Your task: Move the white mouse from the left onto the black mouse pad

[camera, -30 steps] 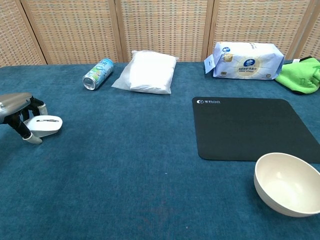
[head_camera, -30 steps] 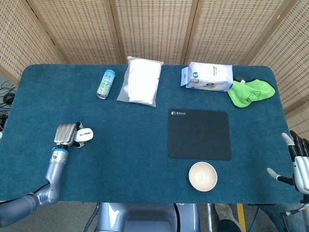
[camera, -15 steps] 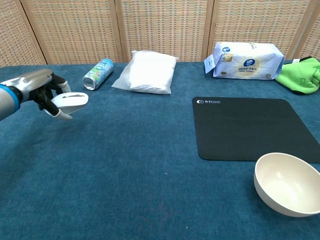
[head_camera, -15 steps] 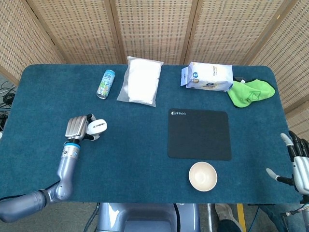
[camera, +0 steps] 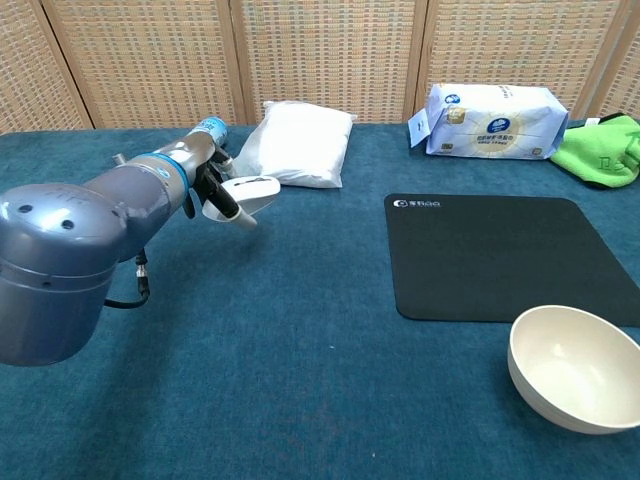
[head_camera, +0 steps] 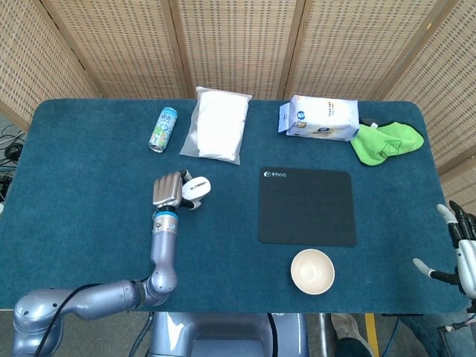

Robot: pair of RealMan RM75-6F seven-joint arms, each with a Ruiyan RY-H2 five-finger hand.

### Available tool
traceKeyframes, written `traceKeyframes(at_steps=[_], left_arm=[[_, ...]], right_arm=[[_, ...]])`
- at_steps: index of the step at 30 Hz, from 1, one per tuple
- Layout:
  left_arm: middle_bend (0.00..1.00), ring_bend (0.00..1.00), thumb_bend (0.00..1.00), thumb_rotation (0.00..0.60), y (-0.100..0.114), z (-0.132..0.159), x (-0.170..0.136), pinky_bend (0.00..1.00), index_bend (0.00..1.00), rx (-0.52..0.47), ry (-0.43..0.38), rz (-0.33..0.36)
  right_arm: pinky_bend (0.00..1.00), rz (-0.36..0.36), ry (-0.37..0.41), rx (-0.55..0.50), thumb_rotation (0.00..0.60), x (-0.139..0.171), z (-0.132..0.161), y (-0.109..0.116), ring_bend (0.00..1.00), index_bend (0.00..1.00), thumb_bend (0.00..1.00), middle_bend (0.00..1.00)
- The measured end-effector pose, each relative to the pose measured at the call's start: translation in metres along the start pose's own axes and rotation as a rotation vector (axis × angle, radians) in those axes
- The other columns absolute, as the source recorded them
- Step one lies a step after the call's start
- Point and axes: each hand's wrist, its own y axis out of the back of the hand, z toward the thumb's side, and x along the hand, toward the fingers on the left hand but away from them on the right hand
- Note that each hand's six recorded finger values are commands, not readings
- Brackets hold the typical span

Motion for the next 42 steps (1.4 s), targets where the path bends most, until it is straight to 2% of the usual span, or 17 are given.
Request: traceKeyframes(at_steps=[6, 8, 9, 10, 11, 12, 13, 16, 23, 28, 32, 36, 42], left_arm=[[0.55, 0.54, 0.4, 0.6, -0.022, 0.008, 0.006, 0.56, 0.53, -0.026, 0.035, -0.035], [0.49, 0.51, 0.38, 0.6, -0.029, 0.009, 0.007, 0.56, 0.52, -0.036, 0.046, -0.05], [0.36, 0.42, 0.34, 0.6, -0.033, 0.011, 0.007, 0.53, 0.46, -0.042, 0.05, -0.062], [0.2, 0.27, 0.28, 0.6, -0.036, 0.012, 0.007, 0.45, 0.33, -0.045, 0.049, -0.071], [0.09, 0.14, 0.23, 0.6, -0.038, 0.013, 0.006, 0.36, 0.2, -0.045, 0.046, -0.082], [0.01, 0.04, 0.19, 0.6, -0.041, 0.015, 0.006, 0.25, 0.08, -0.041, 0.037, -0.098], [0.0, 0.0, 0.15, 0.6, -0.043, 0.016, 0.005, 0.15, 0.01, -0.038, 0.029, -0.108], [0.0, 0.0, 0.08, 0.6, -0.044, 0.018, 0.003, 0.02, 0.0, -0.029, 0.01, -0.108], [0.0, 0.0, 0.03, 0.6, -0.034, 0.029, -0.013, 0.0, 0.0, -0.048, -0.083, -0.074], [0.0, 0.0, 0.03, 0.6, -0.011, 0.026, -0.026, 0.0, 0.0, -0.05, -0.136, -0.034], [0.0, 0.0, 0.03, 0.6, 0.025, 0.017, -0.038, 0.0, 0.0, -0.028, -0.21, 0.048], [0.0, 0.0, 0.03, 0.6, 0.076, -0.012, -0.045, 0.0, 0.0, 0.048, -0.277, 0.183], [0.0, 0.0, 0.03, 0.6, 0.133, -0.069, -0.061, 0.0, 0.0, 0.133, -0.328, 0.301]], right_arm=[[0.0, 0.001, -0.013, -0.01, 0.6, -0.002, -0.005, 0.002, 0.0, 0.0, 0.0, 0.0], [0.0, 0.0, -0.015, -0.011, 0.6, -0.003, -0.006, 0.002, 0.0, 0.0, 0.0, 0.0], [0.0, 0.0, -0.015, -0.012, 0.6, -0.003, -0.006, 0.002, 0.0, 0.0, 0.0, 0.0], [0.0, 0.0, -0.015, -0.012, 0.6, -0.003, -0.006, 0.003, 0.0, 0.0, 0.0, 0.0], [0.0, 0.0, -0.015, -0.012, 0.6, -0.003, -0.006, 0.003, 0.0, 0.0, 0.0, 0.0], [0.0, 0.001, -0.015, -0.012, 0.6, -0.003, -0.006, 0.002, 0.0, 0.0, 0.0, 0.0], [0.0, 0.001, -0.015, -0.012, 0.6, -0.003, -0.006, 0.002, 0.0, 0.0, 0.0, 0.0], [0.0, 0.003, -0.011, -0.008, 0.6, -0.003, -0.005, 0.002, 0.0, 0.0, 0.0, 0.0], [0.0, 0.001, -0.001, 0.001, 0.6, -0.001, -0.001, 0.001, 0.0, 0.0, 0.0, 0.0], [0.0, -0.003, 0.005, 0.007, 0.6, 0.001, 0.001, 0.001, 0.0, 0.0, 0.0, 0.0], [0.0, -0.003, 0.009, 0.016, 0.6, 0.002, 0.003, 0.0, 0.0, 0.0, 0.0, 0.0], [0.0, -0.004, 0.013, 0.029, 0.6, 0.003, 0.005, -0.002, 0.0, 0.0, 0.0, 0.0], [0.0, -0.007, 0.013, 0.045, 0.6, 0.004, 0.007, -0.004, 0.0, 0.0, 0.0, 0.0]])
